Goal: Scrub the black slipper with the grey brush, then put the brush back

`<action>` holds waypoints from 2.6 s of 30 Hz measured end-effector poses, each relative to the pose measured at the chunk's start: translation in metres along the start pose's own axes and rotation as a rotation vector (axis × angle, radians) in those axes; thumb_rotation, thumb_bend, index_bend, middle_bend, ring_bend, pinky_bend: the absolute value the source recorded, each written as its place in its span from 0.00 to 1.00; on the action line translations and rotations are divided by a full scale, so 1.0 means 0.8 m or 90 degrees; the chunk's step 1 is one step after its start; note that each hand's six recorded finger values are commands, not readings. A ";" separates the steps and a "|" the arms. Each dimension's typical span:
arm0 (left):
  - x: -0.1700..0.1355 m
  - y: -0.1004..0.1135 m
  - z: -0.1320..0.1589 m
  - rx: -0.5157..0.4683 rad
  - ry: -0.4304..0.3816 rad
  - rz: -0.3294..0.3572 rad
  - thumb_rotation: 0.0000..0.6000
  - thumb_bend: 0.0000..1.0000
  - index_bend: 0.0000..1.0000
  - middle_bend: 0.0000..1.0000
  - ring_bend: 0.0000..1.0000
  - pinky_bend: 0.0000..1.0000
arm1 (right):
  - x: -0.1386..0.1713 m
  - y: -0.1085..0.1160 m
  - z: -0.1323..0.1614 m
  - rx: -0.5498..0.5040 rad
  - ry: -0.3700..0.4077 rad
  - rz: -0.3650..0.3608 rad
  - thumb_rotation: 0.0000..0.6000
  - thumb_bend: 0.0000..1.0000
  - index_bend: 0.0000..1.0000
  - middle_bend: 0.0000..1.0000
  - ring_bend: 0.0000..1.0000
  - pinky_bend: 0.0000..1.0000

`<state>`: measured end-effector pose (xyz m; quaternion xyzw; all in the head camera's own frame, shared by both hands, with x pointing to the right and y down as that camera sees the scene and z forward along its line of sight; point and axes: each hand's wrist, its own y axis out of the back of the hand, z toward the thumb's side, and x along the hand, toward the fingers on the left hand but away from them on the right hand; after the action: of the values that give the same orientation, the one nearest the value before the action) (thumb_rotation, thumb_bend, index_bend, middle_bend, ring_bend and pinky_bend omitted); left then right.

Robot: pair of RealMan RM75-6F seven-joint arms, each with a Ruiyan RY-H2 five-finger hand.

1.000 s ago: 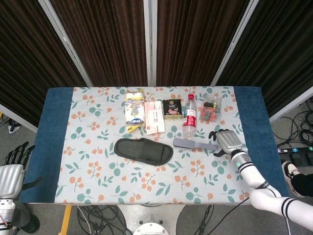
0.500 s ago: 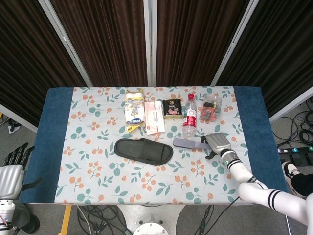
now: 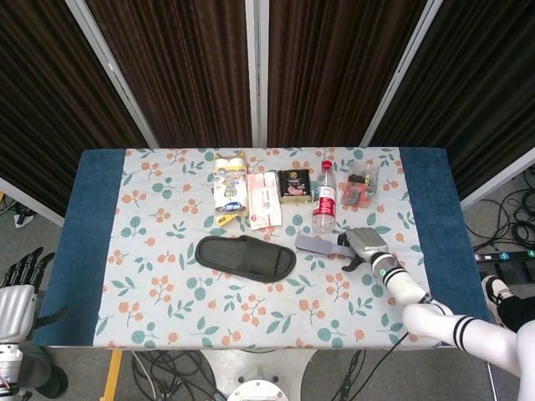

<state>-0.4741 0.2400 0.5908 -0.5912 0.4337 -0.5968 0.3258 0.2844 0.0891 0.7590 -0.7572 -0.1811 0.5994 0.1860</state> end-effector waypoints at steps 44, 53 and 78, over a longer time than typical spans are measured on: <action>0.143 -0.007 0.170 -0.103 -0.333 -0.126 1.00 0.23 0.17 0.17 0.10 0.13 | 0.081 0.103 0.066 0.092 0.176 -0.156 1.00 0.45 1.00 1.00 1.00 1.00; 0.204 -0.085 0.265 -0.018 -0.403 -0.262 1.00 0.19 0.15 0.14 0.10 0.13 | 0.071 0.101 0.095 0.115 0.190 -0.152 1.00 0.45 1.00 1.00 1.00 1.00; 0.232 -0.182 0.329 0.028 -0.375 -0.356 1.00 0.17 0.20 0.23 0.12 0.16 | 0.046 0.067 0.113 0.131 0.196 -0.118 1.00 0.45 1.00 1.00 1.00 1.00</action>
<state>-0.2119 0.0981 0.7811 -0.8250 0.1310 -0.4767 0.2737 0.2067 0.0671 0.6821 -0.7971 -0.1573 0.4721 0.3421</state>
